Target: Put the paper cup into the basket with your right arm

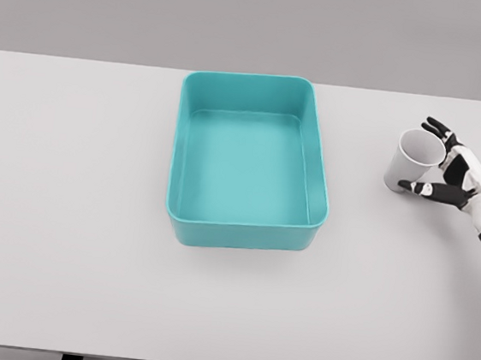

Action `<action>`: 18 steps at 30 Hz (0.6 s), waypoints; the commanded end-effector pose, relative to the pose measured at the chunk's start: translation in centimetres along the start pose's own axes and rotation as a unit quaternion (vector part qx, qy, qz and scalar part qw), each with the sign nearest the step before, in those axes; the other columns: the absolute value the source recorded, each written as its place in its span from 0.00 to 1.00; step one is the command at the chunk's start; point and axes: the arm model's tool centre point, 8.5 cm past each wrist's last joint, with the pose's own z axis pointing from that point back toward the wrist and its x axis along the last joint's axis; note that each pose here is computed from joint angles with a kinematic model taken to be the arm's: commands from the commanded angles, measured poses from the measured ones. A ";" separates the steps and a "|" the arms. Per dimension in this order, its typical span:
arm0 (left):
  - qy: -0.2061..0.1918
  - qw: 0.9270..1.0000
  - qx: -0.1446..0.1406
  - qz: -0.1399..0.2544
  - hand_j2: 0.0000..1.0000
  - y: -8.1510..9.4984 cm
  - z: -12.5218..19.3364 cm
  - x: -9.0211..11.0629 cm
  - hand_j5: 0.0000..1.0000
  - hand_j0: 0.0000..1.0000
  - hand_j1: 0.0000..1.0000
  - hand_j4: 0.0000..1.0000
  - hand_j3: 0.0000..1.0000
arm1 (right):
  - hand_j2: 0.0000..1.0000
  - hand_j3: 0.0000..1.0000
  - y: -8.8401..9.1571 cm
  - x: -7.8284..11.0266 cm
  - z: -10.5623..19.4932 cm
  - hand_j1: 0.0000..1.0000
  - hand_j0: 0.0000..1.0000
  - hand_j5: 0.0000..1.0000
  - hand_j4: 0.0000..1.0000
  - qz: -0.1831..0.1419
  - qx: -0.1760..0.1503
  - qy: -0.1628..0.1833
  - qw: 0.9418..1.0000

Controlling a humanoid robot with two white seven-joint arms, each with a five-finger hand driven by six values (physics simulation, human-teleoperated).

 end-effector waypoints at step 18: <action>0.000 1.000 0.000 0.000 1.00 0.0 0.0 0.0 1.00 1.00 1.00 1.00 1.00 | 0.69 0.69 0.9 -0.4 -0.3 0.69 0.69 0.69 0.69 0.003 0.011 0.004 1.000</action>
